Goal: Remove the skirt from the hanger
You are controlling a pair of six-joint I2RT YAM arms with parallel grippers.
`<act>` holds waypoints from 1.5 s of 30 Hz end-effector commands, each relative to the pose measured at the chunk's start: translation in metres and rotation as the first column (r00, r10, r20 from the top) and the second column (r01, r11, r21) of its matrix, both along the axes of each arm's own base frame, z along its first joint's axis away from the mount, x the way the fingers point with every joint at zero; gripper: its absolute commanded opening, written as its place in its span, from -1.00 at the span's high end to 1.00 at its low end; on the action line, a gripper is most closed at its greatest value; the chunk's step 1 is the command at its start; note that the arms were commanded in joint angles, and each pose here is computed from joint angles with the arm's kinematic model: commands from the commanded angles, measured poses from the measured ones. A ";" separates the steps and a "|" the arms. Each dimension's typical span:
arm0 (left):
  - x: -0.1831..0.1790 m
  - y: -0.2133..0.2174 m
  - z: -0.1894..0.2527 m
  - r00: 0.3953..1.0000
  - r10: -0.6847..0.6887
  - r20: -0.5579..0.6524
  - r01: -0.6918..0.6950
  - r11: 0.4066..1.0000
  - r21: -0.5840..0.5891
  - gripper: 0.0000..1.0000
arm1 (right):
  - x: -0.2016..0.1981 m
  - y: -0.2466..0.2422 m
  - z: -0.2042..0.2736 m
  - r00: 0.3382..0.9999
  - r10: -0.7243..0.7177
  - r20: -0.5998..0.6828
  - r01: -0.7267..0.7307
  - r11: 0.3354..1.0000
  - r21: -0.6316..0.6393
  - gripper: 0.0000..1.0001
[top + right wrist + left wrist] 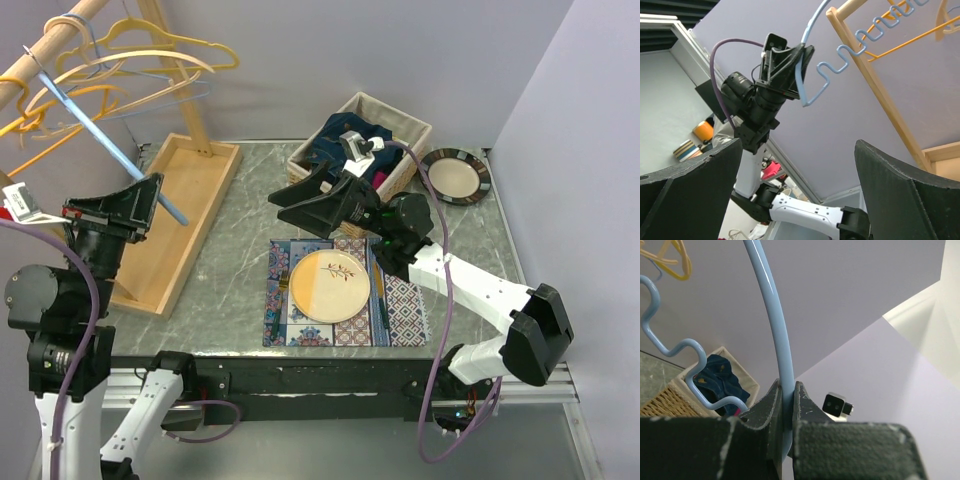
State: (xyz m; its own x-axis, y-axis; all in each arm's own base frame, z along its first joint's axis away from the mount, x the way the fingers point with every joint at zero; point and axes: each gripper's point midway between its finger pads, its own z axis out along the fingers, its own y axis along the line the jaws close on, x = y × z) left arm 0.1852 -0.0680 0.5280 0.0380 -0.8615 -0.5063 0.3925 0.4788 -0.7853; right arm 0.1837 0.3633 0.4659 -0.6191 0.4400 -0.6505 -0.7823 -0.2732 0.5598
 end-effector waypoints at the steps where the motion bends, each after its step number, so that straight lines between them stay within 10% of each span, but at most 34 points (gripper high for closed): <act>1: -0.016 -0.001 0.023 0.998 -0.013 0.058 0.014 1.000 -0.002 0.98 | -0.010 -0.012 0.013 0.998 -0.022 0.054 0.021 0.999 0.029 -1.00; 13: -0.094 -0.007 0.054 0.983 -0.072 0.169 0.057 0.994 0.091 0.98 | -0.013 -0.012 0.019 0.998 -0.043 0.056 0.042 0.999 0.023 -1.00; 34: -0.112 -0.046 0.080 0.914 -0.317 0.252 0.267 0.939 0.216 0.98 | -0.029 -0.027 0.031 0.987 -0.114 0.113 0.112 0.994 0.017 -1.00; 45: -0.119 -0.030 0.081 0.946 -0.226 0.231 0.195 0.970 0.148 0.98 | -0.026 -0.029 0.026 0.980 -0.156 0.120 0.160 0.987 -0.017 -1.00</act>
